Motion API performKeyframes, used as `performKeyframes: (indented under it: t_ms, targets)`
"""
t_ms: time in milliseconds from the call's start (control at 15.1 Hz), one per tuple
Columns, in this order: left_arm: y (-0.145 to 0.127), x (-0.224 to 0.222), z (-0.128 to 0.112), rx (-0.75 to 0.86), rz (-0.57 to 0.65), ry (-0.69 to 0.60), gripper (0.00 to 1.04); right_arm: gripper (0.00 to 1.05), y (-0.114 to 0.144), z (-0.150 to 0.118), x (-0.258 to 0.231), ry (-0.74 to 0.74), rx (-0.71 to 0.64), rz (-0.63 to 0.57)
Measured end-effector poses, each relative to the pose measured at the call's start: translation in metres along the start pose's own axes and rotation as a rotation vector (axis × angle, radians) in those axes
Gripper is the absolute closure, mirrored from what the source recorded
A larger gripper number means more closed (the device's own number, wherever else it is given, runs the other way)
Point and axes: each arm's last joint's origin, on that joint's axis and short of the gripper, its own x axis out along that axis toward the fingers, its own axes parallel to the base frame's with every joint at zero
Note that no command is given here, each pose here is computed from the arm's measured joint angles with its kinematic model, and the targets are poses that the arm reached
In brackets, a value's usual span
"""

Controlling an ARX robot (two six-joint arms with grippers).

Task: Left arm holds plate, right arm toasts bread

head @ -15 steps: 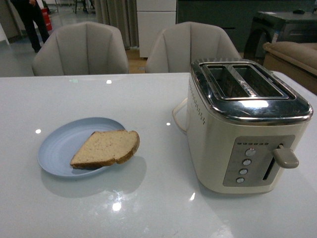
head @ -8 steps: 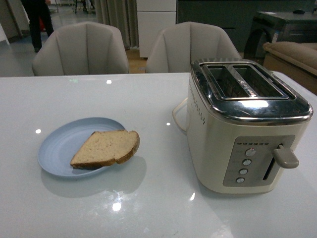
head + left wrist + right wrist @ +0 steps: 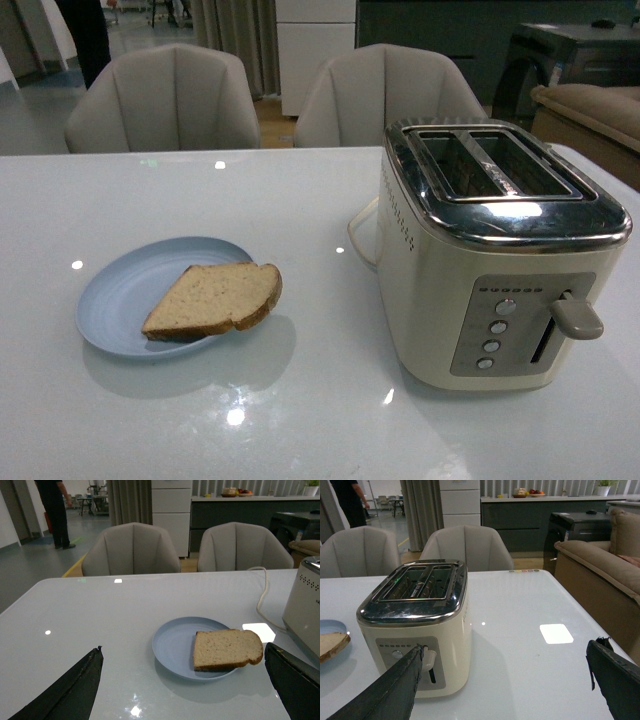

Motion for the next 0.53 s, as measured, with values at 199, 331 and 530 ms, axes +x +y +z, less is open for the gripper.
performKeyframes:
  t_ms: [199,331,530]
  targets:
    - [0.0000,0.0000,0.0000,0.000,0.000,0.000,0.07,0.06,0.0000,0.0000,0.0000,0.000,0.000,0.000]
    - [0.0000,0.0000,0.0000,0.000,0.000,0.000,0.07,0.06,0.0000,0.0000,0.0000,0.000,0.000,0.000]
    - [0.0000,0.0000,0.0000,0.000,0.000,0.000,0.07,0.06,0.0000,0.0000,0.0000,0.000,0.000,0.000]
